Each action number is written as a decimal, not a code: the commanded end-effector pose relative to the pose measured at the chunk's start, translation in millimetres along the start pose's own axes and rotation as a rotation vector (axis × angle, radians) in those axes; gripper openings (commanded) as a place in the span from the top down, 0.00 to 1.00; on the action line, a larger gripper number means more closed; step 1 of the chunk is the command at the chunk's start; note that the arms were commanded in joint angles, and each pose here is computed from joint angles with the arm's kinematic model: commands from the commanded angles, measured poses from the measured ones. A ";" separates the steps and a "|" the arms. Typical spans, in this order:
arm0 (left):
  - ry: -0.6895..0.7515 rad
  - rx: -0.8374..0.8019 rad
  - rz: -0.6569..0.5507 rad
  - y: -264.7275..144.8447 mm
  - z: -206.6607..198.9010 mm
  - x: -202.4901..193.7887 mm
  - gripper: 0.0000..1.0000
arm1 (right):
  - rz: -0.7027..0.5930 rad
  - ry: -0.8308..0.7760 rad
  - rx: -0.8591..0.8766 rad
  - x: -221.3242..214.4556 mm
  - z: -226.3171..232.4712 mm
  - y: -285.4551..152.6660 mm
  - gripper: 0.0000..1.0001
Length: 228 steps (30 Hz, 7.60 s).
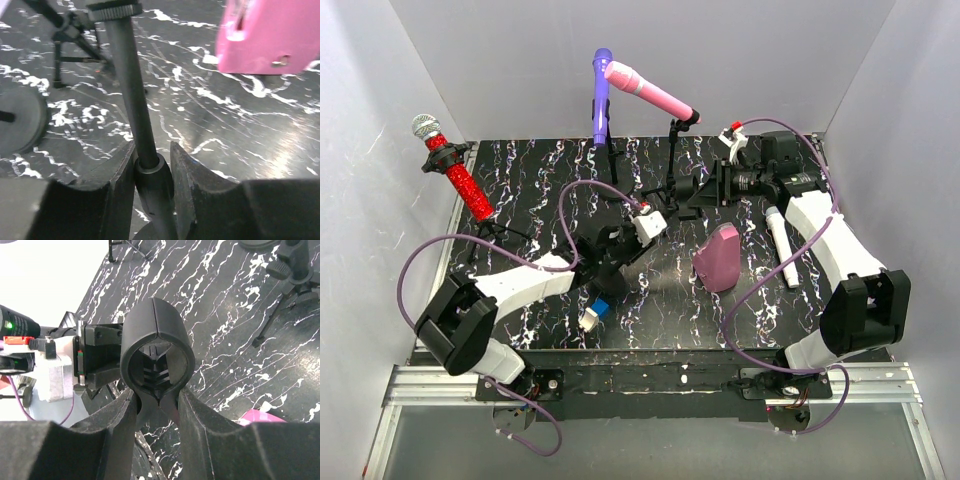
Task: Remove the microphone from the stand
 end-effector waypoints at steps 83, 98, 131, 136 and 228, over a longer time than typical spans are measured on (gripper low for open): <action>0.015 0.048 -0.197 -115.8 42.9 180.5 0.19 | 0.111 -0.461 -0.136 3.7 -1.1 20.8 0.25; 0.033 0.140 -0.137 -132.4 56.7 139.2 0.18 | 0.084 -0.483 -0.324 13.9 -7.3 6.4 0.78; -0.069 0.139 -0.127 -130.8 61.8 128.6 0.18 | -0.135 -0.398 -0.874 86.5 -140.0 -53.5 0.91; -0.073 0.145 -0.132 -131.1 64.3 130.0 0.18 | -0.157 -0.423 -0.932 104.0 -159.3 -50.2 0.91; -0.573 0.238 -0.975 -163.4 201.1 368.7 1.00 | -0.158 -0.799 -0.227 138.8 -39.7 24.1 0.69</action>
Point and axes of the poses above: each gripper's point midway between its finger pads, its own y axis out along the fingers, its own z axis along the line the jaws close on, x = y × z, the point moved 7 cm from there along -y, back along the fingers, and after that the axes turned 14 degrees about -y, right-handed, at the moved point
